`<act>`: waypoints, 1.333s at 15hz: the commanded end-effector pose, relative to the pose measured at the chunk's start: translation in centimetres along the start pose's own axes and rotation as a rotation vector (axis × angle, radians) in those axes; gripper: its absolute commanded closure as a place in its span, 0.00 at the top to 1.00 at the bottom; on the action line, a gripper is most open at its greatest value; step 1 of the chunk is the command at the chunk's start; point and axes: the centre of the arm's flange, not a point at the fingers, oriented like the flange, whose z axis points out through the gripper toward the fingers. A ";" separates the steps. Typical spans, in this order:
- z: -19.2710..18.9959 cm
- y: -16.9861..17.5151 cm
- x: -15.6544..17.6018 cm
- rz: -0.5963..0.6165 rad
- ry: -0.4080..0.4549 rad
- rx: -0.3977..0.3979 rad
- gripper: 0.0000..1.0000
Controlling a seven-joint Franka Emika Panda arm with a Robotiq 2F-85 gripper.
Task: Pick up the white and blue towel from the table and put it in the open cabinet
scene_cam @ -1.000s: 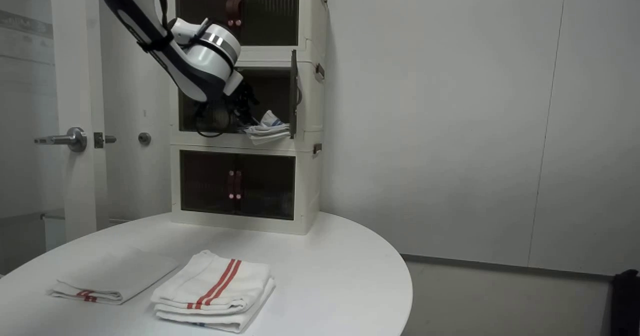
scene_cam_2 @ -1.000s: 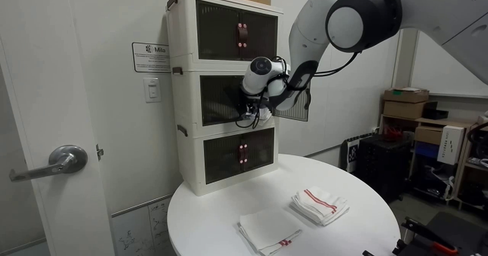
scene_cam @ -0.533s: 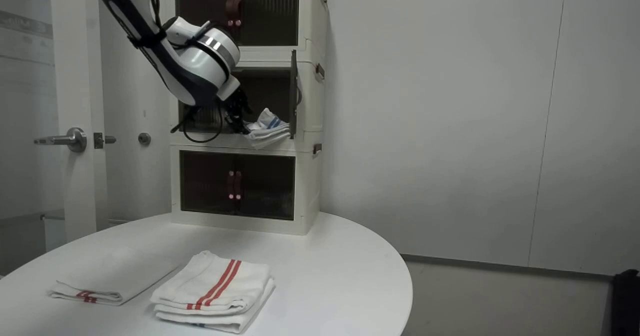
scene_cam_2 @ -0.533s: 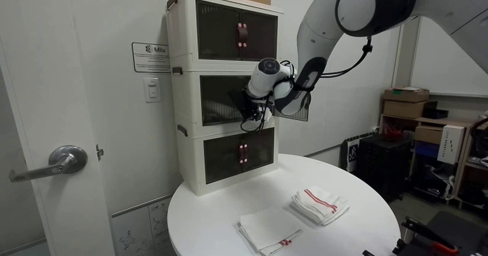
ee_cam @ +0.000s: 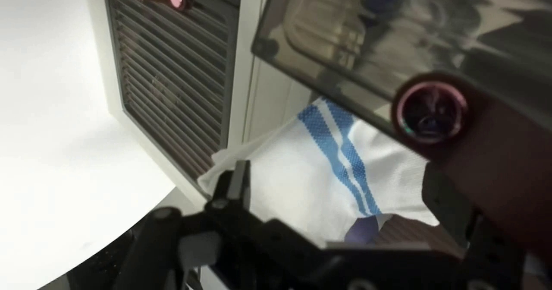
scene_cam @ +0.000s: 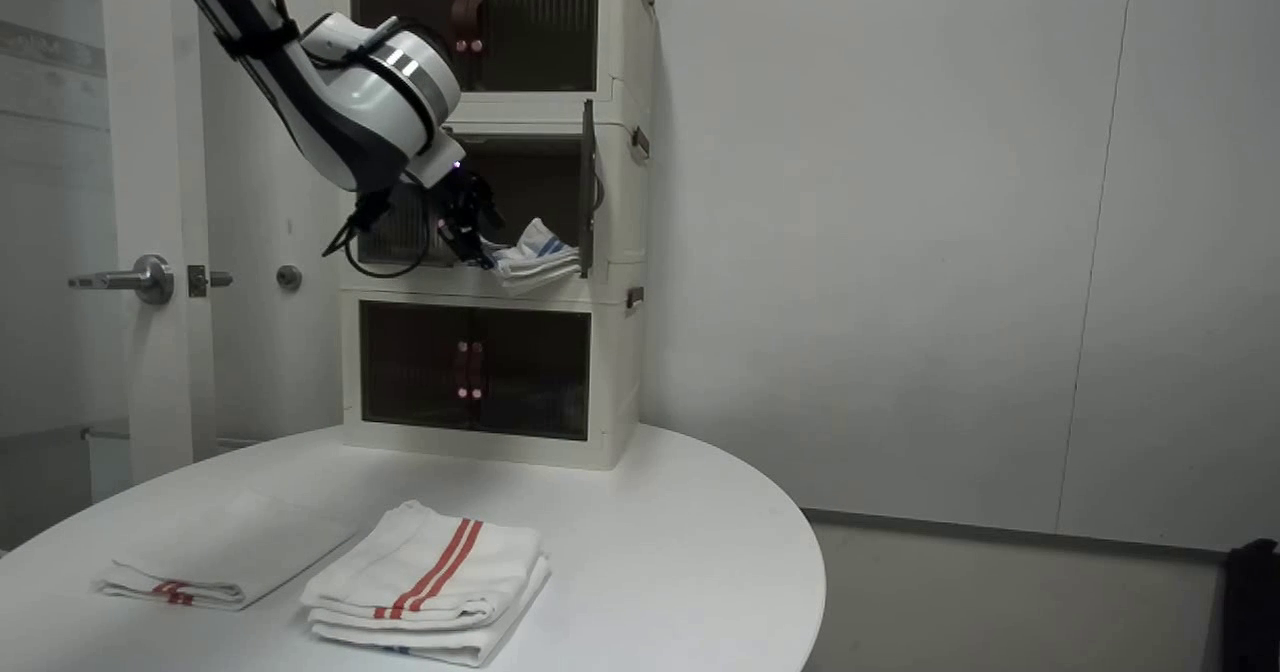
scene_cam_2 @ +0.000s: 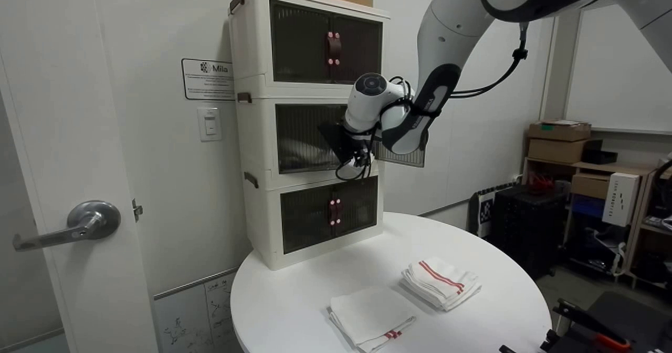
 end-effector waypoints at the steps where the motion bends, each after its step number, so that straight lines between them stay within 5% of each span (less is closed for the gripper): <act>1: -1.6 1.4 0.7 0.037 0.123 -0.034 1.00; 7: -2.2 2.0 2.6 0.077 0.281 -0.018 1.00; 16: -3.9 6.7 2.2 0.299 0.037 -0.050 1.00; 20: -4.4 8.7 1.7 0.315 0.056 -0.023 1.00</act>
